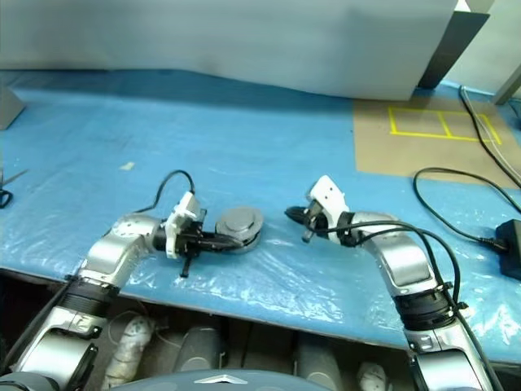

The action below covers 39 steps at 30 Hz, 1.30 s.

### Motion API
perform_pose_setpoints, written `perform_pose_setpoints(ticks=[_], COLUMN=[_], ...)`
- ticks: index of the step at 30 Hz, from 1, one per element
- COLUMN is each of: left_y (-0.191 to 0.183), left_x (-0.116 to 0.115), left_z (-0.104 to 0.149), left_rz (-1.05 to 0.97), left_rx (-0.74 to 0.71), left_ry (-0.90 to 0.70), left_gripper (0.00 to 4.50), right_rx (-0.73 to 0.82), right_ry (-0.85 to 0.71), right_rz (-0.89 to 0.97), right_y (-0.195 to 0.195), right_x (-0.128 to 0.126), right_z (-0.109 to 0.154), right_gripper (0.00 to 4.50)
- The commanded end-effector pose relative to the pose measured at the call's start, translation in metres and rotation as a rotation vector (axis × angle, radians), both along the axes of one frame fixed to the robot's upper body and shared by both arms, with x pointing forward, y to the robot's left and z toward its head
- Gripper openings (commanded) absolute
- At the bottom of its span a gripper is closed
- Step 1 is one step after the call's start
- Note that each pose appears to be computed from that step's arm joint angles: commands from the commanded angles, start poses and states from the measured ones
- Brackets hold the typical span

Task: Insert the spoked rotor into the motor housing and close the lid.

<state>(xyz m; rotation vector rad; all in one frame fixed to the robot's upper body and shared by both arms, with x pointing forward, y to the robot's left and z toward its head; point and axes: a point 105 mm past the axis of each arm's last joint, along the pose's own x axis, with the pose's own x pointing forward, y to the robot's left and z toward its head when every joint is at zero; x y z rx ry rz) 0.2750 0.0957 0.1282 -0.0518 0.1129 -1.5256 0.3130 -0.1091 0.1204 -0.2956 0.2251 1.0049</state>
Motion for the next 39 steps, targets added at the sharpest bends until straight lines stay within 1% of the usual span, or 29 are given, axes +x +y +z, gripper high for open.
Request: perform_pose_setpoints(ticks=[1,2,5,7,9,13,16,20,23,24,28,30,39], left_y=[0.008,0.011,0.017,0.025,0.032,0.041,0.047,0.057,0.067,0.068,0.074,0.074,0.071], left_x=[-0.006,-0.008,-0.012,-0.012,-0.01,-0.006,-0.007,-0.006,-0.004,-0.004,-0.002,-0.003,-0.002], left_z=[0.036,0.042,0.053,0.048,0.04,0.028,0.019,0.01,0.004,0.003,0.002,0.002,0.0], left_rz=[0.053,0.069,0.115,0.171,0.225,0.333,0.378,0.445,0.487,0.495,0.526,0.524,0.523], left_rx=[-0.084,-0.095,-0.114,-0.087,-0.066,-0.056,-0.04,-0.014,0.009,0.008,0.004,0.003,0.001], left_ry=[-0.033,-0.039,-0.041,-0.037,-0.022,0.006,0.021,0.025,0.042,0.044,0.041,0.046,0.048], left_gripper=[0.0,0.0,0.0,0.0,0.0,0.0,0.0,0.0,0.0,0.0,0.0,0.0,0.0], right_rx=[0.018,0.023,0.036,0.062,0.065,0.056,0.029,-0.039,-0.044,-0.048,-0.102,-0.123,-0.139], right_ry=[-0.094,-0.109,-0.147,-0.149,-0.131,-0.055,-0.038,-0.102,-0.111,-0.11,-0.076,-0.074,-0.09], right_rz=[0.074,0.095,0.15,0.21,0.269,0.365,0.416,0.418,0.436,0.438,0.458,0.462,0.466], right_y=[0.008,0.012,0.023,0.034,0.044,0.062,0.073,0.086,0.091,0.091,0.085,0.081,0.088], right_x=[-0.006,-0.007,-0.007,-0.01,-0.012,-0.015,-0.013,-0.001,0.001,0.001,-0.001,0.0,0.003], right_z=[0.029,0.034,0.047,0.053,0.05,0.031,0.021,0.013,0.009,0.008,-0.012,-0.017,-0.024], right_gripper=[0.46,0.64,1.58,2.36,3.01,4.42,4.47,4.47,4.47,4.47,4.47,4.47,4.47])
